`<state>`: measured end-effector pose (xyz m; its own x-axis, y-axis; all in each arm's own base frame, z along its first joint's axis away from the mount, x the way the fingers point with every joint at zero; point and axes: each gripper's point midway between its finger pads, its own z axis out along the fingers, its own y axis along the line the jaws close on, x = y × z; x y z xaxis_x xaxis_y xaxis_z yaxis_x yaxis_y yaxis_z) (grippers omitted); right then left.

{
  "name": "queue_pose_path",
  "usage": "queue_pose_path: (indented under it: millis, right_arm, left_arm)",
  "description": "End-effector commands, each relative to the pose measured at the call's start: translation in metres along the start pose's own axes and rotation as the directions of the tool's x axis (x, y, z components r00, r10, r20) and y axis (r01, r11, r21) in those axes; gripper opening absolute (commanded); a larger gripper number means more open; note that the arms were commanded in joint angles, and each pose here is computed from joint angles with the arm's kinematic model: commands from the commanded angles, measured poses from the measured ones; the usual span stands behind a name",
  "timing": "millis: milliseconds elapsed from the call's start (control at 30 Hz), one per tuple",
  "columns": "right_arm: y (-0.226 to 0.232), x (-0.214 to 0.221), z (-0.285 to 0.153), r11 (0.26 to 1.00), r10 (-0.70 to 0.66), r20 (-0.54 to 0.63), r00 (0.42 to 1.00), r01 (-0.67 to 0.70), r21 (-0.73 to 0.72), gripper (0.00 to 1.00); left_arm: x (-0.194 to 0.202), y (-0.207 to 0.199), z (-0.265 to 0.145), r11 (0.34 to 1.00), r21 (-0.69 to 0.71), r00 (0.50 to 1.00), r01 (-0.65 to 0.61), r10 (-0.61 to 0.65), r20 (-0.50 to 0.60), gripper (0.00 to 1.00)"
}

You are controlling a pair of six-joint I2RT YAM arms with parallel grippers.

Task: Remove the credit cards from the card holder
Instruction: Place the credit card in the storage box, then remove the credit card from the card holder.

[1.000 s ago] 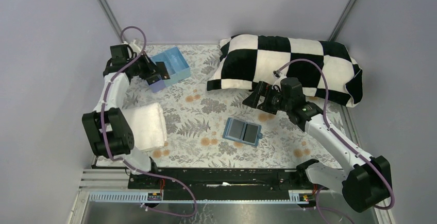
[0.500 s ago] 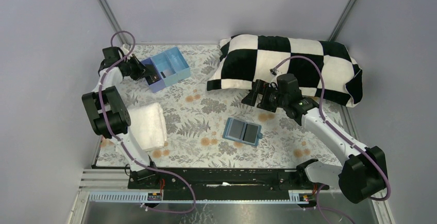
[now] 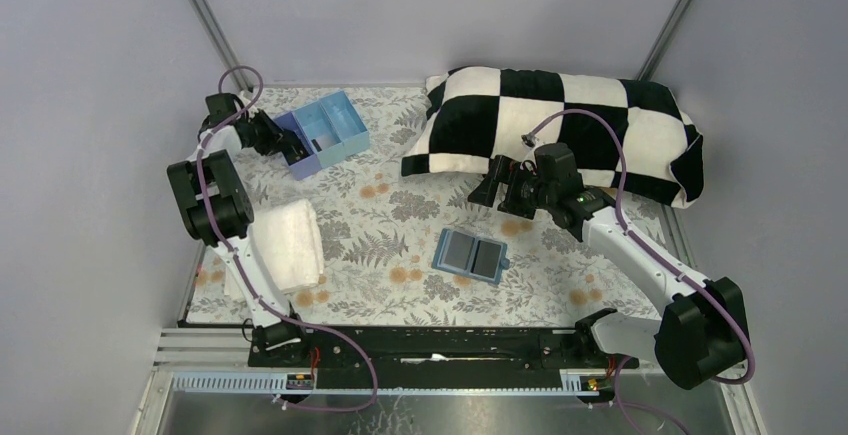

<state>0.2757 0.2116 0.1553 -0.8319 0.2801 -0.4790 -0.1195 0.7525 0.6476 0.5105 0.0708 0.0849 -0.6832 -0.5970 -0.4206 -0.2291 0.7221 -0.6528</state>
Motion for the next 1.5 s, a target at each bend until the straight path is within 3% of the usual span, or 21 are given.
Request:
queue_pose_path:
  millis: [0, 167, 300, 467, 600, 700, 933, 1000, 1100, 1200, 1467]
  right_arm:
    - [0.014, -0.014, -0.003, 0.999, -0.021, 0.04, 0.999, 0.023, -0.035, 1.0]
    - [0.015, -0.013, -0.003, 0.999, -0.017, 0.037, 0.999, 0.019, -0.046, 1.0]
    - [0.017, -0.012, -0.004, 0.998, -0.008, 0.036, 0.999, 0.01, -0.059, 1.0]
    - [0.014, -0.011, -0.007, 0.999, -0.008, 0.048, 0.999, 0.011, -0.048, 0.99]
    - [-0.002, -0.009, -0.007, 1.0, -0.006, 0.062, 0.998, 0.005, 0.025, 1.0]
    - [-0.022, 0.0, -0.008, 0.994, 0.011, 0.06, 0.998, -0.017, 0.106, 0.98]
    - [-0.042, 0.048, -0.002, 0.987, 0.141, -0.024, 0.99, -0.138, 0.088, 0.71]
    - [-0.047, 0.058, -0.001, 0.983, 0.162, -0.044, 0.986, -0.158, 0.09, 0.63]
    - [-0.05, 0.069, 0.0, 0.982, 0.172, -0.063, 0.983, -0.166, 0.095, 0.57]
    - [-0.056, 0.083, 0.001, 0.978, 0.187, -0.072, 0.98, -0.179, 0.104, 0.52]
    - [-0.072, 0.101, 0.012, 0.961, 0.263, -0.073, 0.962, -0.254, 0.114, 0.46]
  left_arm:
    - [-0.015, 0.003, -0.008, 0.998, -0.05, 0.999, -0.032, 0.034, 0.034, 0.21]
    - [-0.02, -0.004, -0.03, 0.993, -0.104, 0.996, -0.063, 0.07, 0.064, 0.33]
    - [-0.03, -0.021, -0.056, 0.986, -0.135, 0.988, -0.095, 0.11, 0.108, 0.34]
    - [-0.034, -0.068, -0.094, 0.976, -0.128, 0.965, -0.176, 0.197, 0.174, 0.34]
    - [-0.01, -0.117, -0.115, 0.959, -0.118, 0.944, -0.26, 0.278, 0.18, 0.34]
    - [0.027, -0.152, -0.116, 0.939, -0.115, 0.924, -0.325, 0.341, 0.17, 0.34]
    - [0.166, -0.221, -0.1, 0.885, 0.05, 0.886, -0.463, 0.463, 0.013, 0.34]
    - [0.221, -0.239, -0.096, 0.879, 0.151, 0.88, -0.453, 0.468, -0.081, 0.34]
    - [0.299, -0.263, -0.094, 0.844, 0.308, 0.822, -0.44, 0.516, -0.24, 0.34]
    - [0.353, -0.278, -0.091, 0.814, 0.38, 0.784, -0.439, 0.554, -0.281, 0.34]
    - [0.436, -0.305, -0.074, 0.794, 0.537, 0.747, -0.285, 0.535, -0.395, 0.34]
